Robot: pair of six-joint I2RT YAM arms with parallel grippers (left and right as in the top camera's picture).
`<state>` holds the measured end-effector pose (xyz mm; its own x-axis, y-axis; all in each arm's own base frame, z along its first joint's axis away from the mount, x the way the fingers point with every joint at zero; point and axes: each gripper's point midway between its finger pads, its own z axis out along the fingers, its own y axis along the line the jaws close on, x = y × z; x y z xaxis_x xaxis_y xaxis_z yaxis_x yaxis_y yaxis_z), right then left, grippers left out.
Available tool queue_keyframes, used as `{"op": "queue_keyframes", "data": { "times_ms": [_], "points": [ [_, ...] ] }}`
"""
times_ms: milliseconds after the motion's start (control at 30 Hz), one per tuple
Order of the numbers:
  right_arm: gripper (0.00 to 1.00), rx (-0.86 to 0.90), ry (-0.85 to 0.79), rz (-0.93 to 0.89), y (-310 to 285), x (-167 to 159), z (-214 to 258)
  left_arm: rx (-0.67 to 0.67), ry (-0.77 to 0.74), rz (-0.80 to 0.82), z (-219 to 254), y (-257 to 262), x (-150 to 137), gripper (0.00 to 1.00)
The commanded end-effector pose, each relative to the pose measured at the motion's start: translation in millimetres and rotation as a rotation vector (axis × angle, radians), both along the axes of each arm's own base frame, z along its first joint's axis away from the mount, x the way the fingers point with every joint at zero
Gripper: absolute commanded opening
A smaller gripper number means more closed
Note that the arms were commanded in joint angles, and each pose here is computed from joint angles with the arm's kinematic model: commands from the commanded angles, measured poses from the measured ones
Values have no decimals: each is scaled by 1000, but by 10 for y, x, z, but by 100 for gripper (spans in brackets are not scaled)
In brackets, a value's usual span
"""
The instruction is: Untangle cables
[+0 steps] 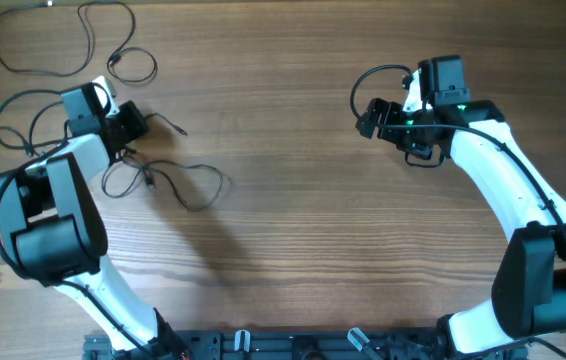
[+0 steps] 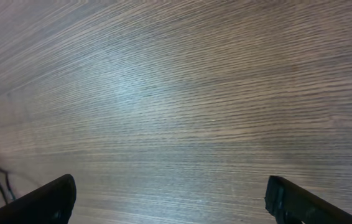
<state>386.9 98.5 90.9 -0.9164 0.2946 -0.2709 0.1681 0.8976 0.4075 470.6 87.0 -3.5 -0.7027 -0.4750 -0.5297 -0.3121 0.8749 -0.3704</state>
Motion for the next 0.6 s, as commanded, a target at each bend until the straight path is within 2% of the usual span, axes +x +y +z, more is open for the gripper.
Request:
{"op": "queue_keyframes", "data": {
  "times_ms": [0,100,233,267,300,367,400,433,467,500,567],
  "points": [
    [100,-44,13,-19,-65,7,-90,-104,162,-61,-424,-365,-362,4],
    [100,-50,-2,-23,-75,40,-79,-143,94,-134,-223,-595,-240,4],
    [100,-102,-9,-47,-171,61,-97,-169,-144,-293,602,-1048,90,9],
    [100,-102,-10,-47,-171,62,-97,-154,-199,-327,828,-1178,144,25],
    [100,-102,-10,-48,-171,63,-96,-140,-262,-368,1071,-1342,181,32],
    [100,-102,-9,-48,-171,62,-97,-123,-361,-433,1449,-1616,191,32],
    [100,-102,-9,-47,-171,61,-97,-118,-403,-461,1615,-1739,176,36],
    [100,-105,-9,-48,-176,61,-98,-108,-456,-499,1831,-1891,138,44],
    [100,-109,-9,-51,-184,62,-100,-92,-490,-529,1958,-1976,102,64],
    [100,-117,-10,-54,-198,63,-103,-67,-525,-564,2089,-2055,56,100],
    [100,-117,-8,-54,-198,61,-104,-29,-579,-591,2339,-2147,-38,100]
  ]
}}
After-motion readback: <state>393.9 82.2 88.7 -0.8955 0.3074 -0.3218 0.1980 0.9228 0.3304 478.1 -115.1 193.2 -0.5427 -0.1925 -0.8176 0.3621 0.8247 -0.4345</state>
